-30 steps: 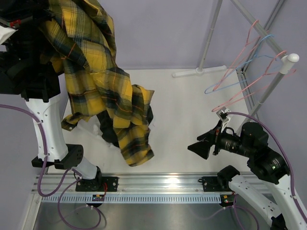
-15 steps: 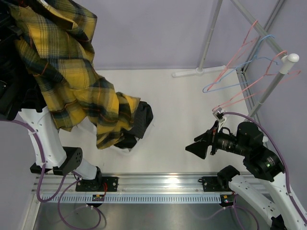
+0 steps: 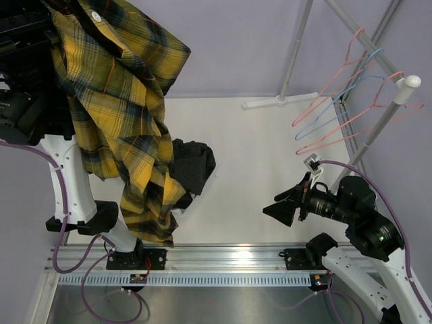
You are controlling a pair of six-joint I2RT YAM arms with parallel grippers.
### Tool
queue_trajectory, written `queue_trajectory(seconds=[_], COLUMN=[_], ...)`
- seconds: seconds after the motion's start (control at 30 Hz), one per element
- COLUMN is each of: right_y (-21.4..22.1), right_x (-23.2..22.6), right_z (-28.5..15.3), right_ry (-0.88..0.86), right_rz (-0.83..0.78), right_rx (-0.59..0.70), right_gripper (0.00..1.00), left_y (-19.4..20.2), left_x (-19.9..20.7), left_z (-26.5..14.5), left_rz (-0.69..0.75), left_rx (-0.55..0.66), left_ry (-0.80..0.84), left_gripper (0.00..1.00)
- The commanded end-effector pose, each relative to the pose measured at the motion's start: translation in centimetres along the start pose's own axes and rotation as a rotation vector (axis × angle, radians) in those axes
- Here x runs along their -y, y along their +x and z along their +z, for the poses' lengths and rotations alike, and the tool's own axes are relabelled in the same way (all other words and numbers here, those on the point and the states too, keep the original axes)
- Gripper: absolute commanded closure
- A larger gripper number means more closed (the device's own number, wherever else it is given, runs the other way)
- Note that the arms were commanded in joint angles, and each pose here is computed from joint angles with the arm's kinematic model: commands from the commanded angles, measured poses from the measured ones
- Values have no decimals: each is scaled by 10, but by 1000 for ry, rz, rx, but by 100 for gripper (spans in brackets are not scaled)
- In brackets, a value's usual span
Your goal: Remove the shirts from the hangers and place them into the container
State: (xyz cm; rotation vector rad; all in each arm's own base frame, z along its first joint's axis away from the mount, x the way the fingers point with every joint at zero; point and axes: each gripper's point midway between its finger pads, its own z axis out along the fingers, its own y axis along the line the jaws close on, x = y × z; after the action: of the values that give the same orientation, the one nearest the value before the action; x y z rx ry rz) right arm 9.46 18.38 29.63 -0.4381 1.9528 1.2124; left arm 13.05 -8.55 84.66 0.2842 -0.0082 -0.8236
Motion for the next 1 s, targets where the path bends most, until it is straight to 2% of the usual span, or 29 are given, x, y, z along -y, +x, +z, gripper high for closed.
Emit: queue_trajectory(seconds=[0.0, 0.23, 0.33, 0.43, 0.6, 0.63, 0.67, 0.7, 0.73, 0.8, 0.87, 0.97], right_y=[-7, -10, -22, -43, -87, -69, -85, -83, -86, -90, -110, -126], right_x=[-14, -12, -17, -18, -74, -93, -118, -116, -149, -157, -167, -180], right_z=[-6, -5, 5, 25, 58, 79, 79, 104, 100, 115, 110, 107], right_ry=[-50, -23, -50, -55, -157, -202, -239, -181, -243, -211, -203, -214], right_rz=[-2, -17, -44, -66, -170, -190, -249, -266, -301, -360, -385, -426], right_rx=[30, 10, -6, -18, -1, -90, -60, -85, -88, -86, -35, -28], right_gripper=[6, 7, 7, 7, 11, 12, 12, 13, 14, 14, 12, 10], left_y=[-34, -40, -35, -11, 44, 52, 66, 73, 79, 101, 109, 133], left_x=[35, 43, 45, 34, 5, 0, -10, -15, -19, -35, -41, -58], left_z=[10, 9, 7, -2, -27, -31, -40, -45, -50, -69, -80, -117], left_rz=[14, -17, -24, -23, 23, 33, 30, 67, 79, 105, 156, 181], left_rx=[33, 26, -12, -98, -290, -322, -389, -423, -458, -574, -644, -812], left_ry=[66, 69, 70, 40, -10, -23, -65, -69, -76, -132, -144, -214], left_gripper=[100, 100, 100, 100, 100, 100, 100, 100, 100, 100, 100, 100])
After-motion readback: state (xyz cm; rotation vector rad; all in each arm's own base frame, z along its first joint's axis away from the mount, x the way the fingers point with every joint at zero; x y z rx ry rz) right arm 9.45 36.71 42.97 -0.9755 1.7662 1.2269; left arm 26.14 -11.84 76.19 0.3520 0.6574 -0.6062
